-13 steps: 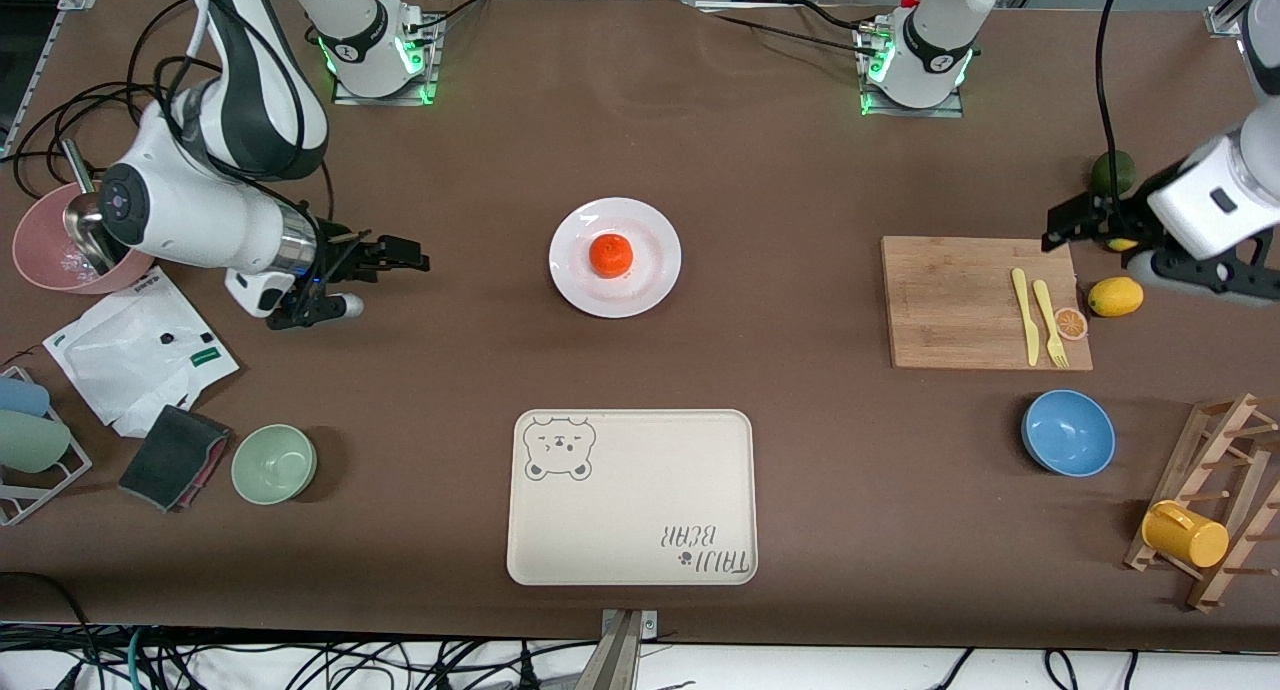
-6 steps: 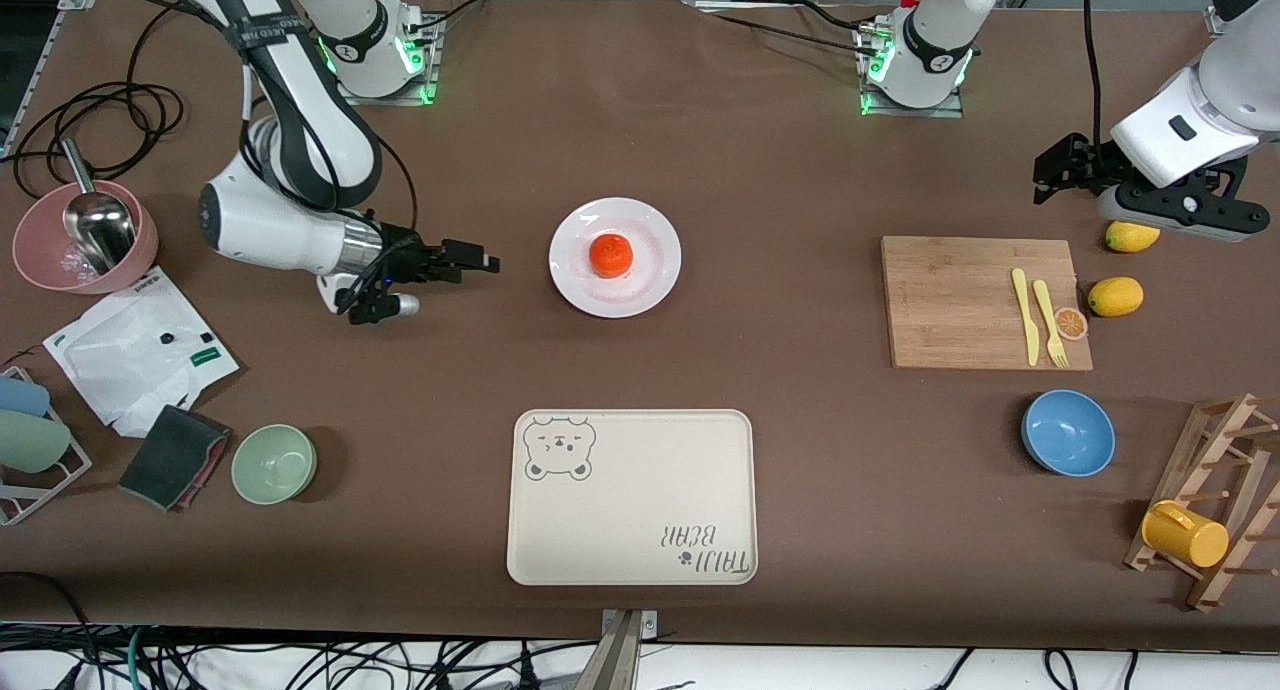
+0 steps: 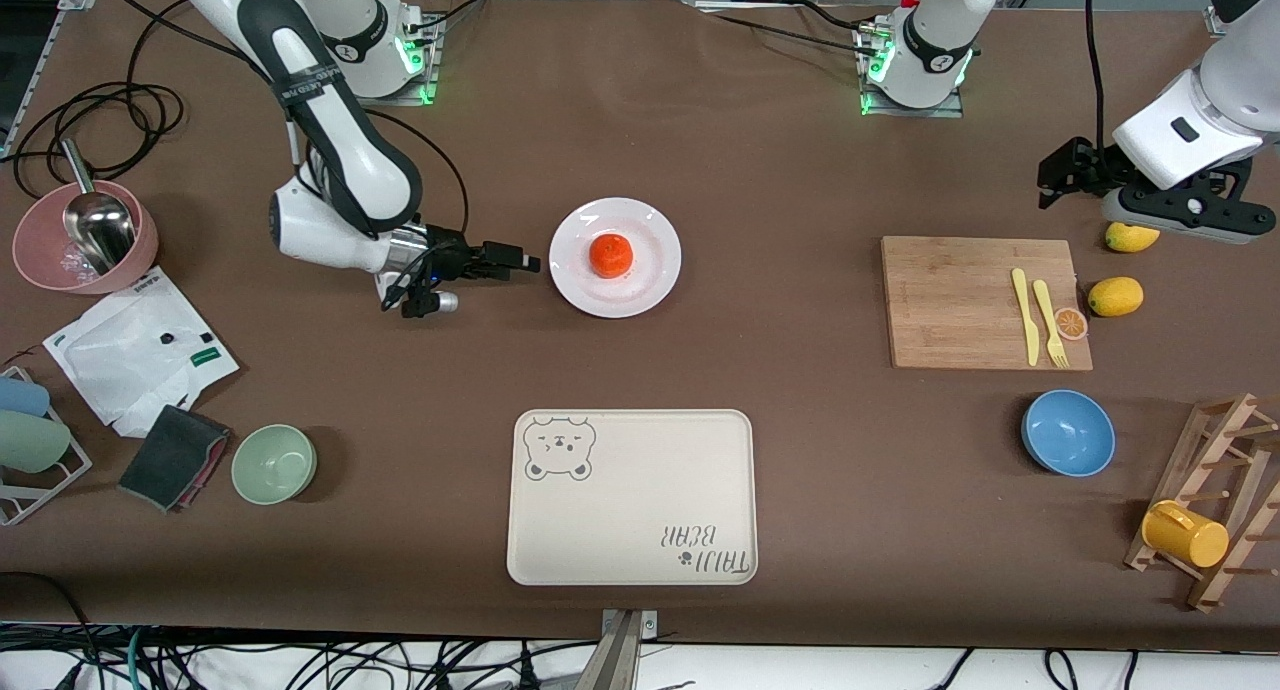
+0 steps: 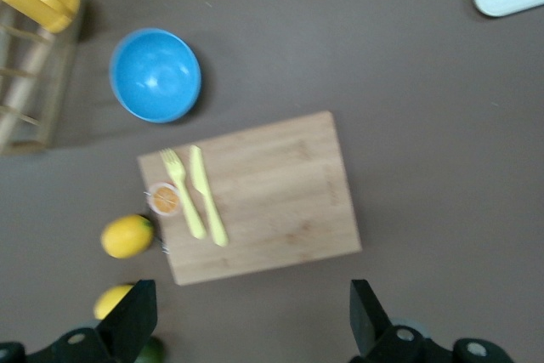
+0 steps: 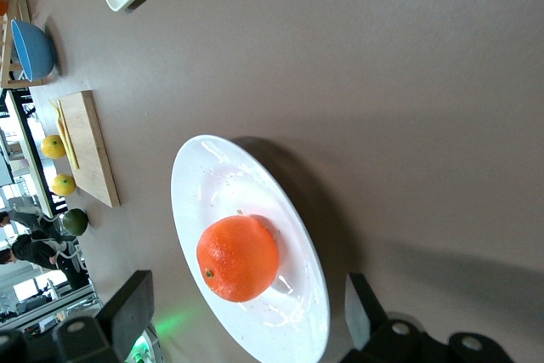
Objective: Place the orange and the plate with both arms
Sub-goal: 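Withdraw the left gripper while the right gripper reaches the plate rim, then grip the white plate rim with the right gripper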
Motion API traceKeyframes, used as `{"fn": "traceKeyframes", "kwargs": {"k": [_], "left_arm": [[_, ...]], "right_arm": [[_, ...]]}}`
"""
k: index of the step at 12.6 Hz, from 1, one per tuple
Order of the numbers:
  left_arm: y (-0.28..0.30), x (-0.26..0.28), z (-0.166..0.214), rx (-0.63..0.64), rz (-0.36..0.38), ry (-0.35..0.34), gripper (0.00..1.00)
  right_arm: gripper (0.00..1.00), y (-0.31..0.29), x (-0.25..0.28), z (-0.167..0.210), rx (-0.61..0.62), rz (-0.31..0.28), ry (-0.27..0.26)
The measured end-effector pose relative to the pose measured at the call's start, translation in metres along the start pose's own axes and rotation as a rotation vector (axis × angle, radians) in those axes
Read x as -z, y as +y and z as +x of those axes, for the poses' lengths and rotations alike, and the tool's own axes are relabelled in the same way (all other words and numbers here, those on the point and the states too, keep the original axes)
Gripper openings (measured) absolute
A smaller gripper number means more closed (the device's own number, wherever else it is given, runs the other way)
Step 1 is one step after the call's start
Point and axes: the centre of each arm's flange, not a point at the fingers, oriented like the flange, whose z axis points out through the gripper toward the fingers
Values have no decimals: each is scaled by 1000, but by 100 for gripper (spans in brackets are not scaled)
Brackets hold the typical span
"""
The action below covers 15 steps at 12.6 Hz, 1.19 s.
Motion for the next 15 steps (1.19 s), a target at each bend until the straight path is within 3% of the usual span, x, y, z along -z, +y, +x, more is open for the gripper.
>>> {"fn": "traceKeyframes", "kwargs": {"k": [3, 8, 12, 15], "left_arm": [[-5, 0, 4, 16, -21, 32, 100], [-13, 1, -5, 37, -42, -6, 100], [-20, 6, -11, 98, -197, 20, 100], [-25, 4, -15, 107, -196, 0, 100]], "right_arm": [[100, 5, -18, -18, 10, -3, 17], [100, 31, -40, -30, 26, 20, 29], [100, 32, -54, -38, 21, 33, 35], [95, 31, -57, -39, 23, 32, 32]]}}
